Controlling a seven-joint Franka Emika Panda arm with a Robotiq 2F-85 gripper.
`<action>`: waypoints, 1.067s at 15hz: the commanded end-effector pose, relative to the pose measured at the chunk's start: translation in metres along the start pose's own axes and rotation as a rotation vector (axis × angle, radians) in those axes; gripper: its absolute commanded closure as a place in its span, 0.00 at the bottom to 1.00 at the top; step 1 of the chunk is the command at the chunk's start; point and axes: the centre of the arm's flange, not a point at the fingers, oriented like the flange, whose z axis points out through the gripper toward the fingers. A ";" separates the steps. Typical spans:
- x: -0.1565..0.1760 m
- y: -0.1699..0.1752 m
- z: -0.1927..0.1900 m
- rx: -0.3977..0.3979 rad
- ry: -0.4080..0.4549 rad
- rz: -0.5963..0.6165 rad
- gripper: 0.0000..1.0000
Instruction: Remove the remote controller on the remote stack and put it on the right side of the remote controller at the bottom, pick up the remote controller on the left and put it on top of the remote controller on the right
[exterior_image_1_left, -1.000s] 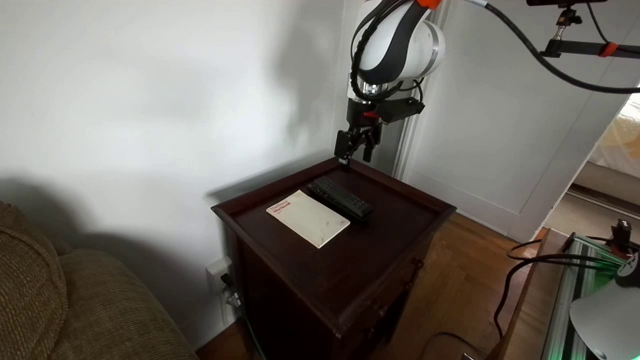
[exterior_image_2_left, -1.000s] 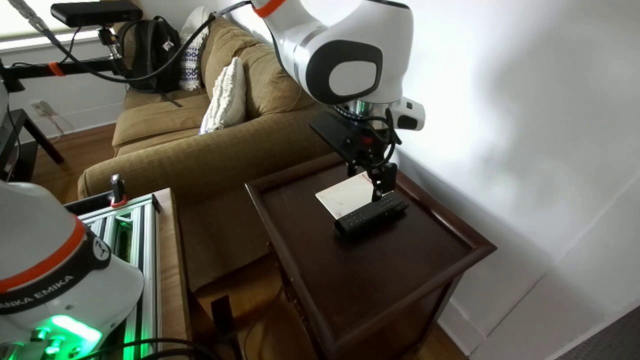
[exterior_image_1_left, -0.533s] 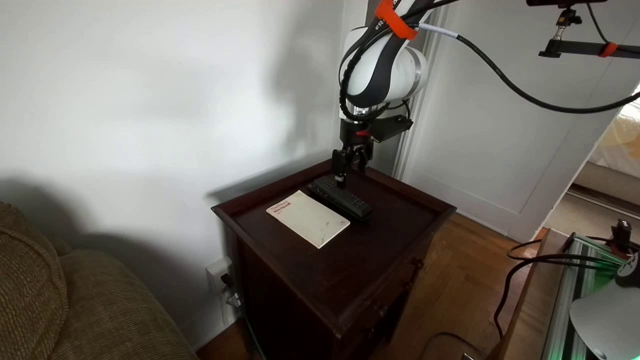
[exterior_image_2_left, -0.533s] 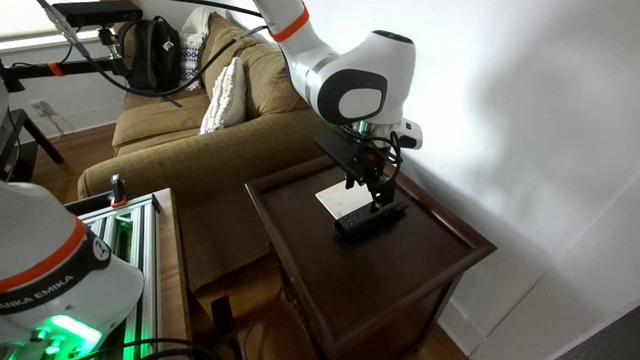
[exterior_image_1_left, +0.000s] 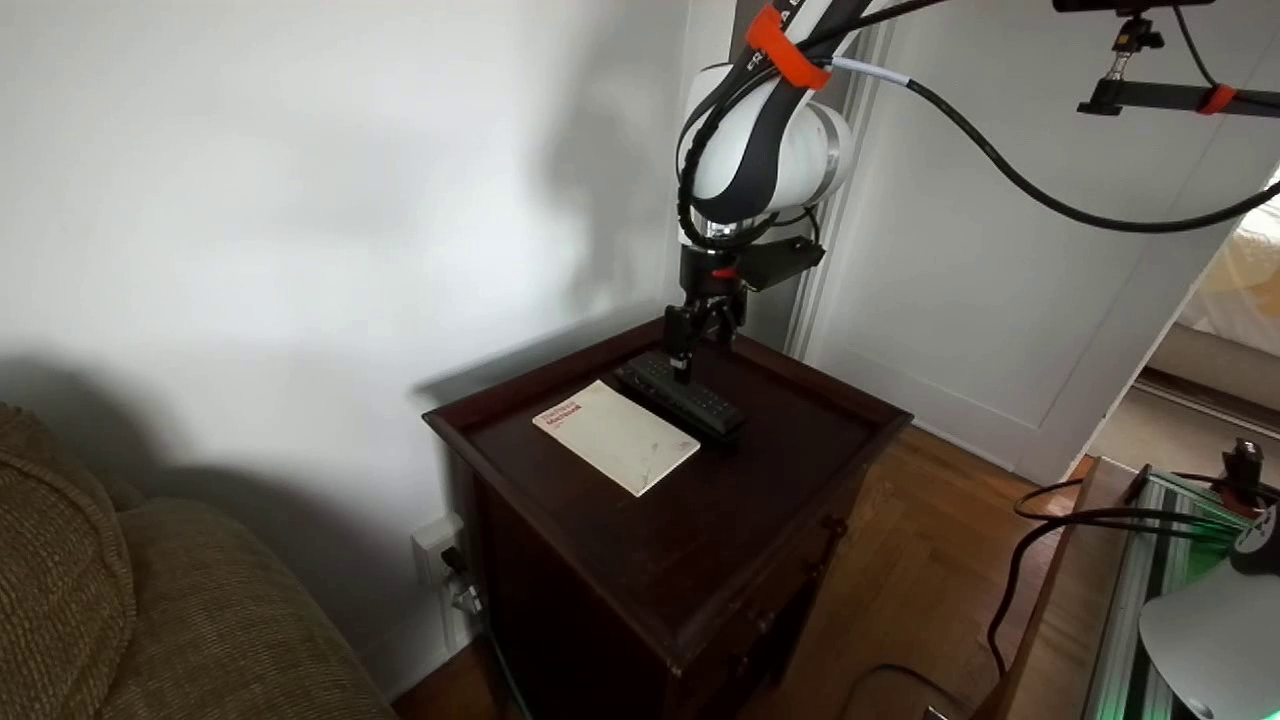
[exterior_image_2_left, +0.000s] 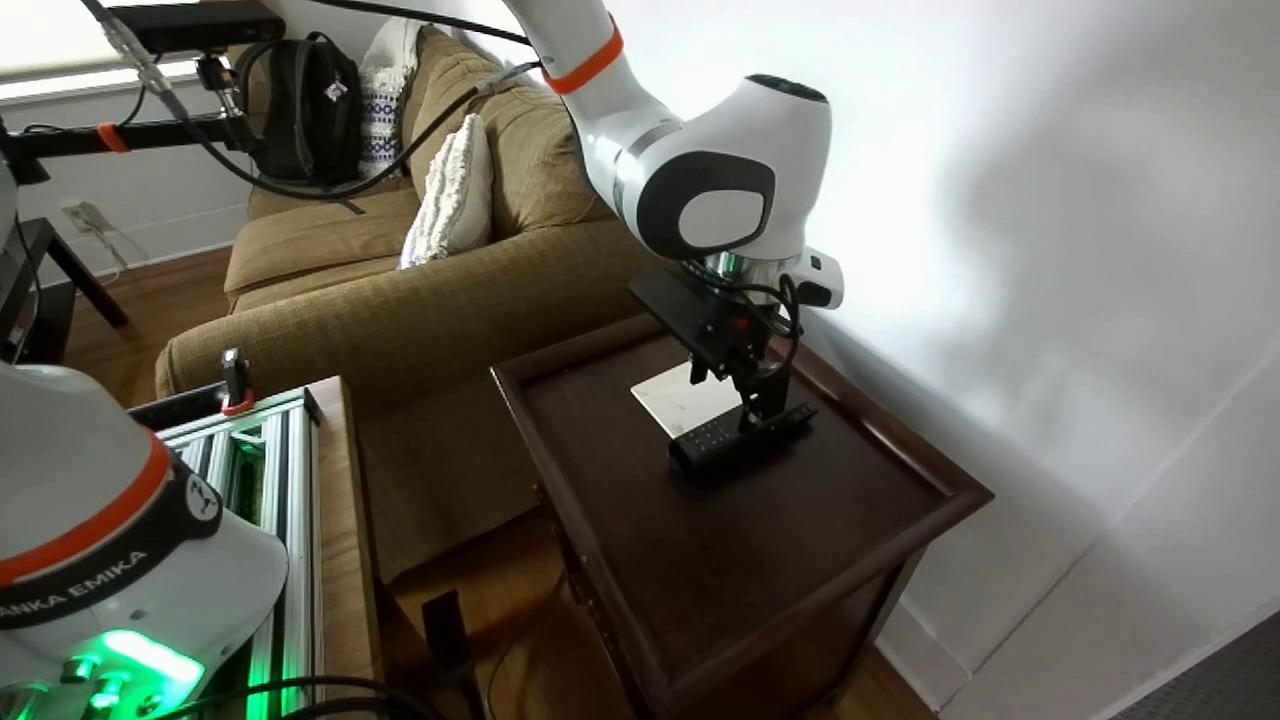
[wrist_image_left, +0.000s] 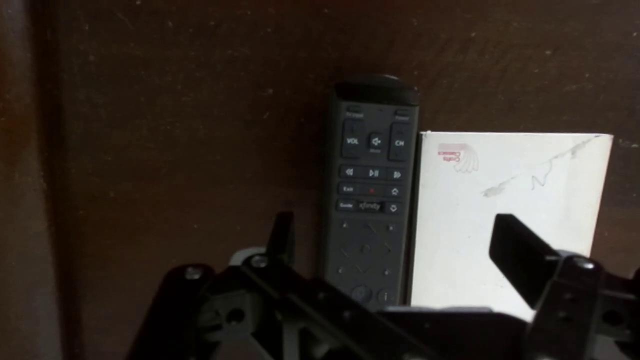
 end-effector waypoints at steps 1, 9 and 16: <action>0.010 0.003 0.024 0.006 0.015 0.020 0.00; 0.023 0.006 0.048 0.001 0.060 0.020 0.02; 0.031 0.007 0.051 -0.006 0.078 0.018 0.63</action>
